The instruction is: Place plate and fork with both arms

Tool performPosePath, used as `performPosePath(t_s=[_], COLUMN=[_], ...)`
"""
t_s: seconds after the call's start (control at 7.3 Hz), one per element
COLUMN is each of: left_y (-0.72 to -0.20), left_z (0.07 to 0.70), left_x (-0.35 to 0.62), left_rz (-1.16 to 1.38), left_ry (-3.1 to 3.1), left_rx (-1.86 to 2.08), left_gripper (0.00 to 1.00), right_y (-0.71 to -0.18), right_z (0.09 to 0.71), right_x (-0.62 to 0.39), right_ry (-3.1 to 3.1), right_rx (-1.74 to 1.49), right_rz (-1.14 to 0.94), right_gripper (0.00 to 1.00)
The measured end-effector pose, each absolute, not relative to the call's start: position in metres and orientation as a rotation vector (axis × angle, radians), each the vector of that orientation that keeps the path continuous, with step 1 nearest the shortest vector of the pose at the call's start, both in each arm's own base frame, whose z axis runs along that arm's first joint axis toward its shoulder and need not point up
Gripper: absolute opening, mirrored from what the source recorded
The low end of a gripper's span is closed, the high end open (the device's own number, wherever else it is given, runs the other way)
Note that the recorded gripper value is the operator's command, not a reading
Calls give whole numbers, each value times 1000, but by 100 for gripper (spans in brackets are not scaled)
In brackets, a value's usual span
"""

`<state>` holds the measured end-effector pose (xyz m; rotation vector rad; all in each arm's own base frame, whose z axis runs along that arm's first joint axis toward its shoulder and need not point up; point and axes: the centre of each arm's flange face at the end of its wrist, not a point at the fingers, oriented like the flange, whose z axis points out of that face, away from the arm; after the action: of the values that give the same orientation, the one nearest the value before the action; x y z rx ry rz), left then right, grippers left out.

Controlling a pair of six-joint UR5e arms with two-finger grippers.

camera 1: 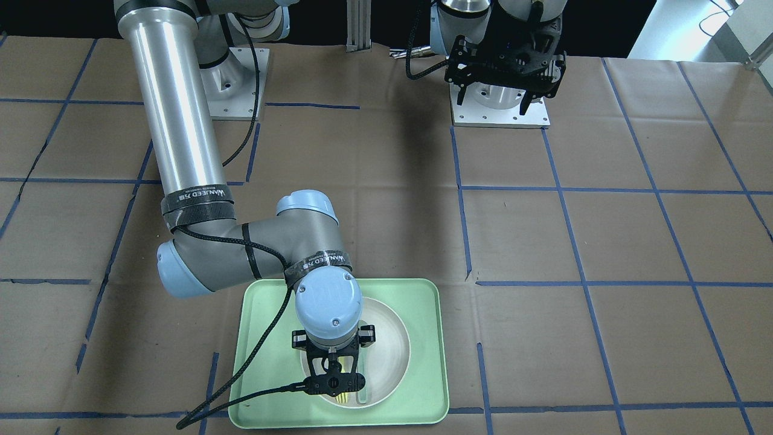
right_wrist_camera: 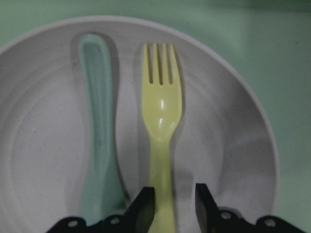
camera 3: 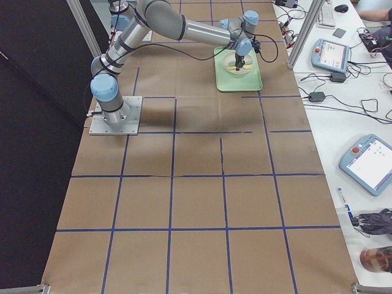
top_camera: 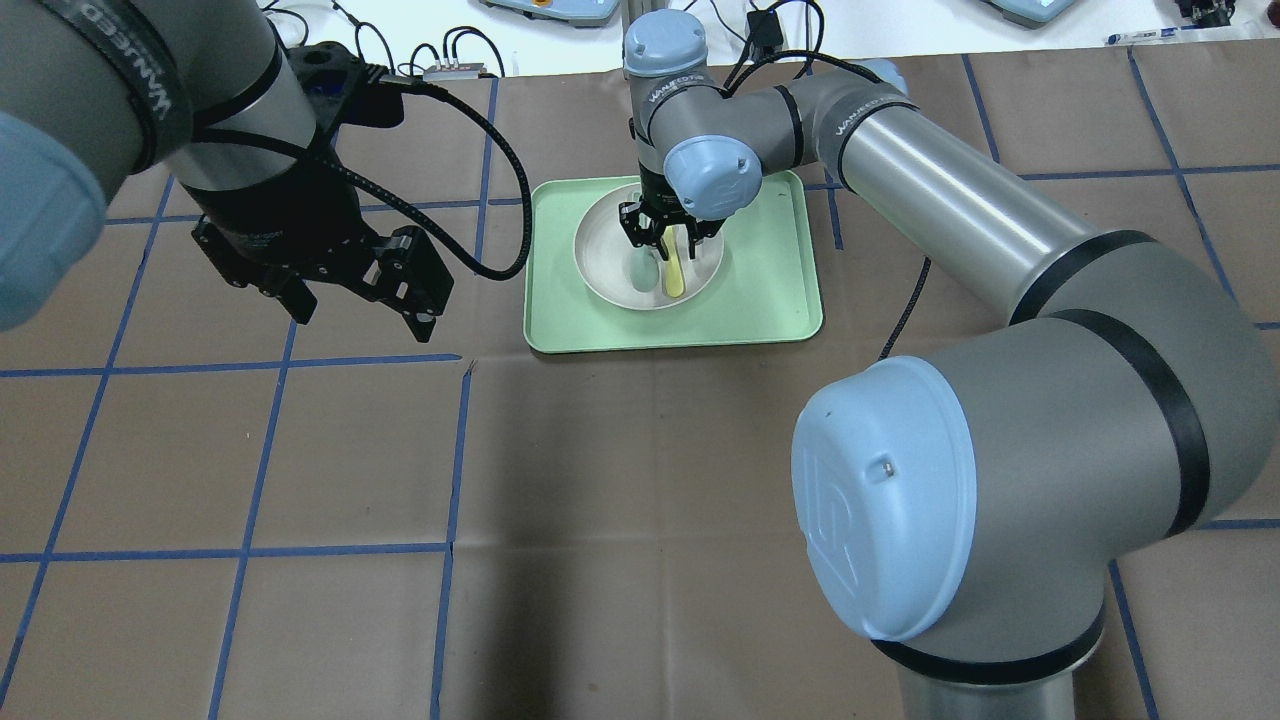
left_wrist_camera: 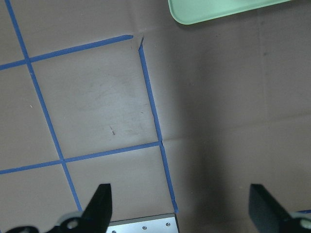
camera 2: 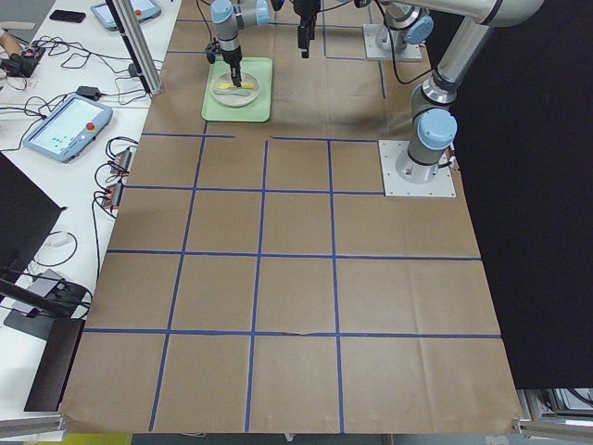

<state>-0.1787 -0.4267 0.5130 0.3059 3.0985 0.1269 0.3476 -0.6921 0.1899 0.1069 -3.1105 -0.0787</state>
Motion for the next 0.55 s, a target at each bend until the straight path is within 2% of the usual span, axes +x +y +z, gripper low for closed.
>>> performPosePath(t_s=[0.55], left_y=[-428], left_z=[515], left_x=[-179], left_rz=[120], left_ry=[3101], left_rx=[295], left_gripper=[100], right_y=[-694], right_z=[191], right_x=[348], right_ry=[-3112], right_rx=[106], right_rz=[-69], right_gripper=[43])
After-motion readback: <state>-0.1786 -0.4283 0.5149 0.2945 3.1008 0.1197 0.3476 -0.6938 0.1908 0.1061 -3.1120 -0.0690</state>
